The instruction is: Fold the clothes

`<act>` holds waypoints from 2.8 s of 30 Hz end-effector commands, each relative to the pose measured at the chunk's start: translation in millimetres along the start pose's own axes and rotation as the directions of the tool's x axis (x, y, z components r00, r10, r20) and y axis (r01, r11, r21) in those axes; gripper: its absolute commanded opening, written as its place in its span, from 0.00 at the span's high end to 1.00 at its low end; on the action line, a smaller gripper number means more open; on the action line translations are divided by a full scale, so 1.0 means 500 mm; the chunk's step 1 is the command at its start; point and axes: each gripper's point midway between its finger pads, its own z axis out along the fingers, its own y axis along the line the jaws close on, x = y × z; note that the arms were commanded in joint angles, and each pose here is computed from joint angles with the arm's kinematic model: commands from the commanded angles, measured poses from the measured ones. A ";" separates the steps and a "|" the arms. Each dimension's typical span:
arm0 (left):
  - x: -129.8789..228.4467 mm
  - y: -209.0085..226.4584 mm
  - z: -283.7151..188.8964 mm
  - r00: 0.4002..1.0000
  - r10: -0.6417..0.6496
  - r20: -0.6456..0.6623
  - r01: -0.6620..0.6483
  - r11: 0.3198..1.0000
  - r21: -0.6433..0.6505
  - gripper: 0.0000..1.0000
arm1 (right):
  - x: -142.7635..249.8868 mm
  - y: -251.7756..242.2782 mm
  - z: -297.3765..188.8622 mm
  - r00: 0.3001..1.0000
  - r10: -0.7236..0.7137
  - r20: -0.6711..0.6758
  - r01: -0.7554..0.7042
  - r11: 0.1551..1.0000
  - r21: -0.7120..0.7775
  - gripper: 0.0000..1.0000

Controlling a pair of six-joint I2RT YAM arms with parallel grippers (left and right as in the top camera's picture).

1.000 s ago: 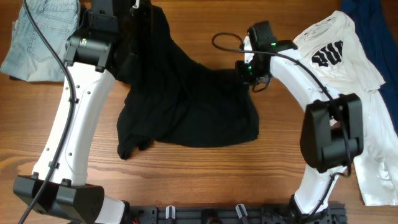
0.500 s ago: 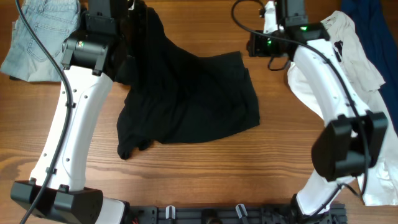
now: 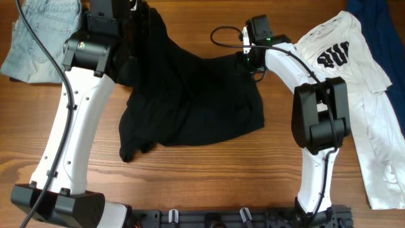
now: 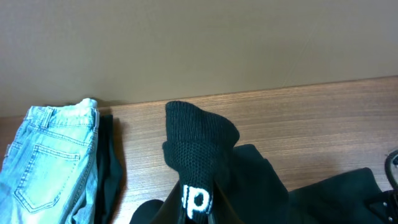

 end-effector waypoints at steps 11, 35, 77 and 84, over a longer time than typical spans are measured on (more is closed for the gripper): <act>-0.015 0.010 -0.024 0.999 -0.024 0.030 0.024 1.000 -0.013 0.92 | -0.010 -0.014 0.021 0.999 0.033 0.026 -0.034 0.999 0.030 0.77; -0.019 0.034 -0.033 0.999 -0.026 0.041 0.029 0.996 -0.079 0.96 | -0.111 -0.026 -0.111 0.974 0.070 0.215 -0.073 0.997 0.004 0.96; 0.078 0.099 0.014 0.988 -0.015 -0.151 -0.029 0.959 -0.283 0.96 | -0.105 -0.165 -0.482 0.909 -0.003 0.417 -0.080 0.980 0.181 0.96; 0.077 0.126 0.330 0.994 -0.097 0.041 0.105 0.939 -0.327 0.94 | -0.240 -0.182 -0.217 0.857 0.027 0.514 -0.081 0.993 0.084 0.96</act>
